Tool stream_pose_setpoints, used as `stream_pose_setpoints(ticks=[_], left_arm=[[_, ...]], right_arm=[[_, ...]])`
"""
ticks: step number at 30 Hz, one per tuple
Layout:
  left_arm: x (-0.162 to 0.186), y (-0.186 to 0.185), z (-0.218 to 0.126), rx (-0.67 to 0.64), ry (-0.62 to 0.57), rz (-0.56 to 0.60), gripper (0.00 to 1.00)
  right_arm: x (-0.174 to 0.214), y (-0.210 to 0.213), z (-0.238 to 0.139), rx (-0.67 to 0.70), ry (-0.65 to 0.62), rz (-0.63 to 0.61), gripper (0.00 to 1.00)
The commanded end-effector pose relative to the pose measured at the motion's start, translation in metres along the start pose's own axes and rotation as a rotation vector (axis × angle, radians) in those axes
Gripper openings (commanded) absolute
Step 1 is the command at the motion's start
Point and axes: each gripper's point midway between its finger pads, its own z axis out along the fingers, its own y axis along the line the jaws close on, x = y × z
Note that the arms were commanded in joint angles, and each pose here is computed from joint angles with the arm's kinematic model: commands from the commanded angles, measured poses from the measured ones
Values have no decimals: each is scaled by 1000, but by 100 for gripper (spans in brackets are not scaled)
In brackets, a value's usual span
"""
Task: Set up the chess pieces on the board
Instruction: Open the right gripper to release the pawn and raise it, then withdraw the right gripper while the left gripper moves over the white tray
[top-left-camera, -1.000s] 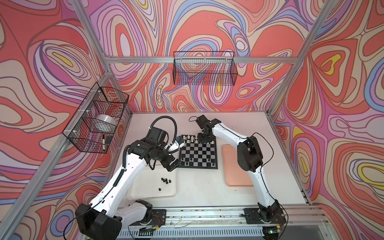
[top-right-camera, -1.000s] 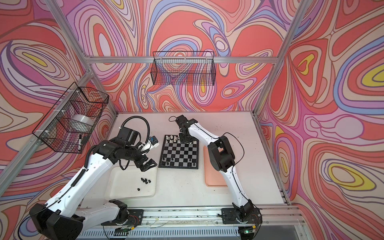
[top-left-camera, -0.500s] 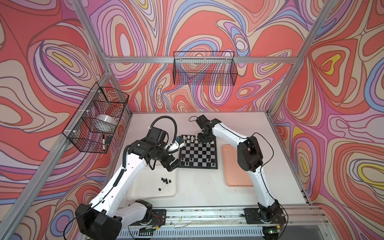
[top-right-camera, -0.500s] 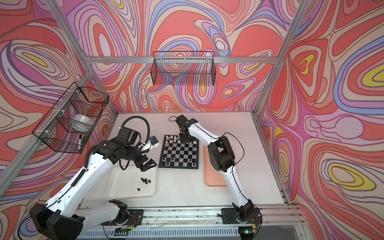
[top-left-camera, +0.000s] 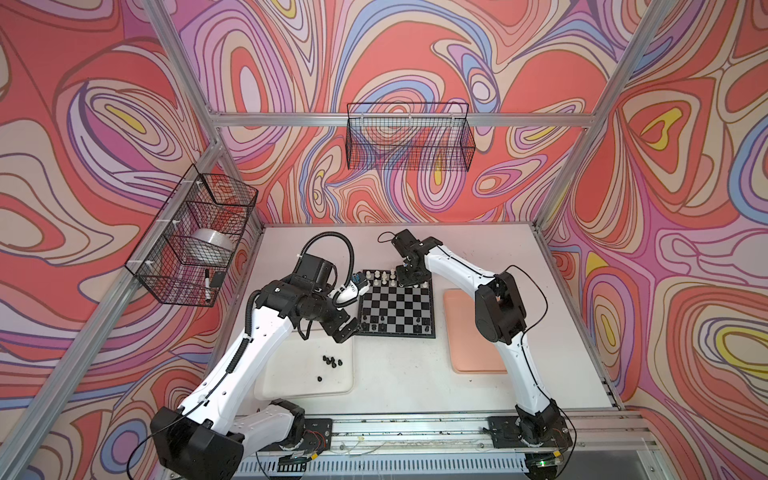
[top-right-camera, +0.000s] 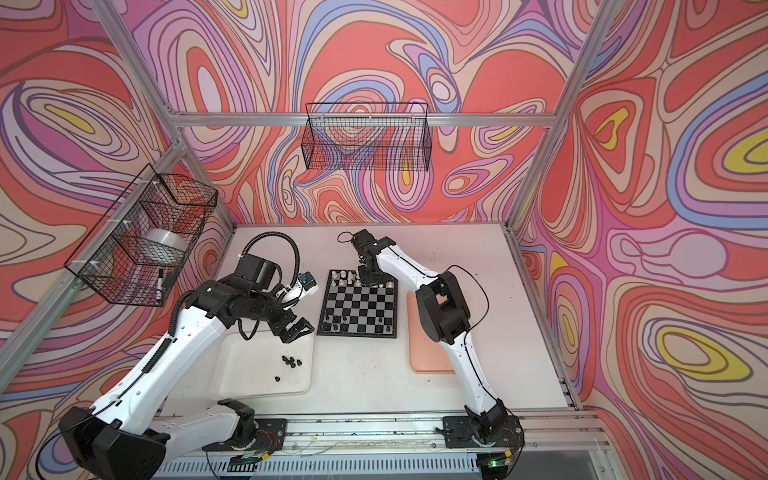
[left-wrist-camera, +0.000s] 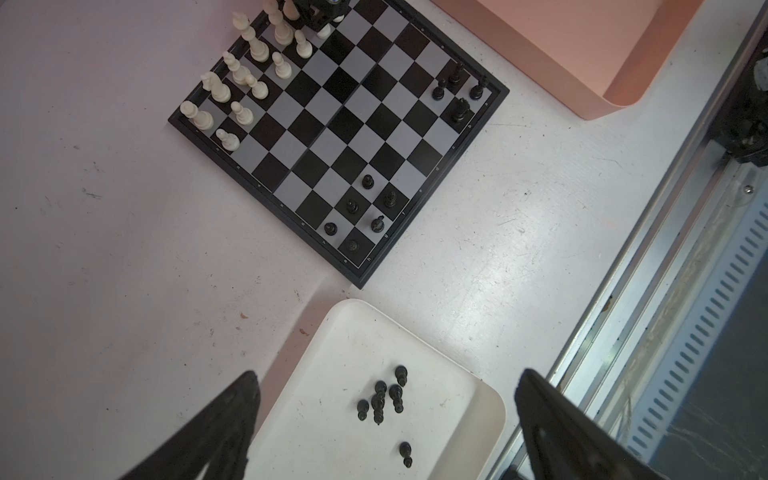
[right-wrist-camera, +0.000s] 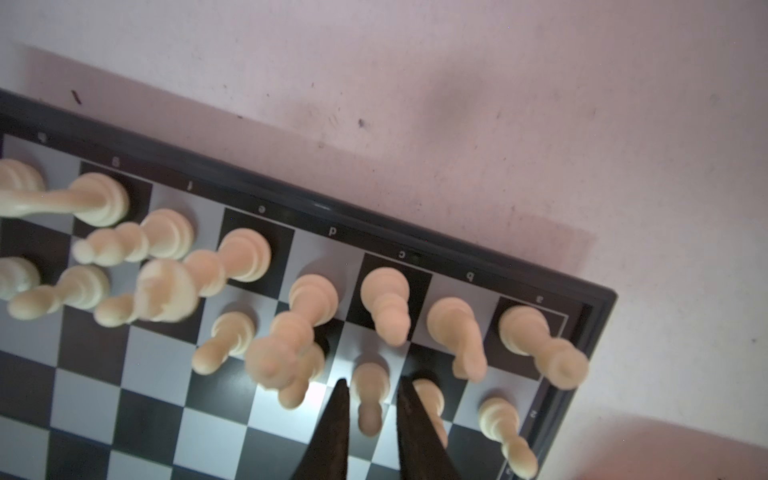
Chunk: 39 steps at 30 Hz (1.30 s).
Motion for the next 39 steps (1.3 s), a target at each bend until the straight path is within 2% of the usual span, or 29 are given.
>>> stream_pose_setpoints(ticks=[1,13,22,30,31,39], left_arm=[[-3,-1,-1,7,1,-3,97],[-3,0,-2,1,1,-1,97],[2,4,2,-22,11,7,97],[5,11,14,-47,20,6,100],[4,14,14,-63,14,3,100],[15,37,21,-201,33,15,100]], right_arm=[[-10,5,-27,-15,-49,-15,21],[-13,8,-50,-9,-85,-28,22],[-4,5,-94,-44,-158,34,21],[56,-9,-124,-71,-164,37,19],[64,-13,-135,-83,-184,44,19],[133,-29,-150,-158,-191,47,17]])
